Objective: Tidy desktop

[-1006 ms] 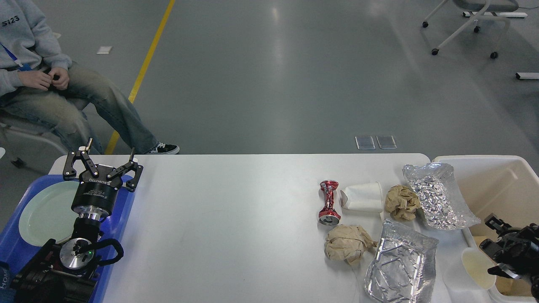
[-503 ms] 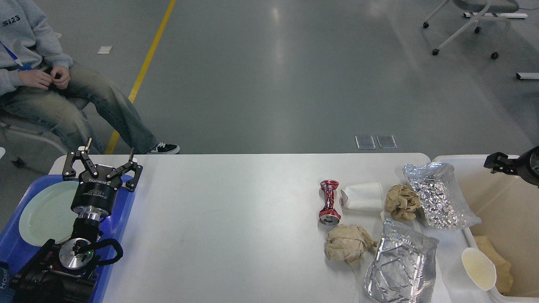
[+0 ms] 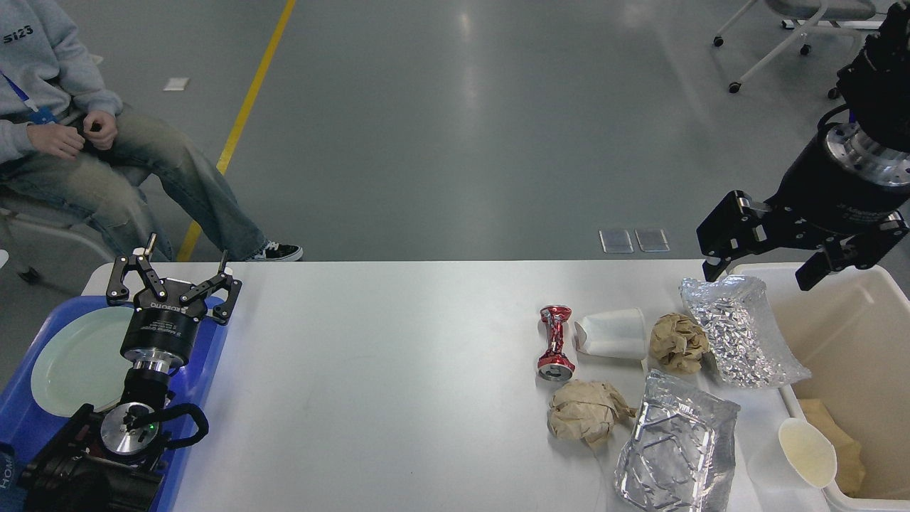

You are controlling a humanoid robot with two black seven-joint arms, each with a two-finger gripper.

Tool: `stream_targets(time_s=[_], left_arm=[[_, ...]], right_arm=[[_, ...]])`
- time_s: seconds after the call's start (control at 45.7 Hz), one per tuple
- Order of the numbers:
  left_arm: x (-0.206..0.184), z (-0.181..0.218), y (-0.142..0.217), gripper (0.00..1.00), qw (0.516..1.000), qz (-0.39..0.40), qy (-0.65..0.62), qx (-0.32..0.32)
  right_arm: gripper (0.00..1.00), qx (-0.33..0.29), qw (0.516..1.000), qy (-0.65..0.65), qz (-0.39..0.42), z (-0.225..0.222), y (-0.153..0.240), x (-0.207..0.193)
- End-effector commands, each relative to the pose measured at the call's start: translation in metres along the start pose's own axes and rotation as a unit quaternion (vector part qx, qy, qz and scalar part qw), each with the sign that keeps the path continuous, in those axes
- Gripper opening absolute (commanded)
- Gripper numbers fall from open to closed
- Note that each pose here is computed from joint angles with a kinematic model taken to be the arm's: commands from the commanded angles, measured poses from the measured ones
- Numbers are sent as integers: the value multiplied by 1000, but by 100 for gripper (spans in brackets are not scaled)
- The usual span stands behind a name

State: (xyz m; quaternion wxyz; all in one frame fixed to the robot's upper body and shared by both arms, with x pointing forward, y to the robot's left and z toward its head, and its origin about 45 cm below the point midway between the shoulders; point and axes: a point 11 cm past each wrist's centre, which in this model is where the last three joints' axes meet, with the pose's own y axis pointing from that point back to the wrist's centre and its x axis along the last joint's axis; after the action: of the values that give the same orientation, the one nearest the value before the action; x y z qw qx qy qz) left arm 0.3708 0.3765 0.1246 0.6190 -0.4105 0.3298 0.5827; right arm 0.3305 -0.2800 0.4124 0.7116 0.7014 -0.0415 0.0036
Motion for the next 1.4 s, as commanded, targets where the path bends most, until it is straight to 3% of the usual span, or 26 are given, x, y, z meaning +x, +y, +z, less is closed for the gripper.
stream_targets(time_s=[0.0,0.416,0.569,0.744,0.962,1.159,1.378], left_arm=[[0,0,0,96,1000,0,0,0],[0,1,0,96,1000,0,0,0],[0,1,0,96,1000,1,-1,0],[0,1,0,96,1000,1,-1,0],[0,1,0,96,1000,0,0,0],[0,0,0,96,1000,0,0,0],[0,1,0,96,1000,0,0,0]], right_arm=[[100,-3,1000,16,1,-14,15,-15],[100,-38,999,-27,4,7,1,-12],[100,-29,997,-74,-19,33,-44,-18],[100,-67,991,-118,-14,66,-120,-31],[98,-85,982,-162,-43,125,-179,-75],[98,-127,973,-190,22,163,-237,-107],[98,-159,959,-222,70,186,-255,-119]])
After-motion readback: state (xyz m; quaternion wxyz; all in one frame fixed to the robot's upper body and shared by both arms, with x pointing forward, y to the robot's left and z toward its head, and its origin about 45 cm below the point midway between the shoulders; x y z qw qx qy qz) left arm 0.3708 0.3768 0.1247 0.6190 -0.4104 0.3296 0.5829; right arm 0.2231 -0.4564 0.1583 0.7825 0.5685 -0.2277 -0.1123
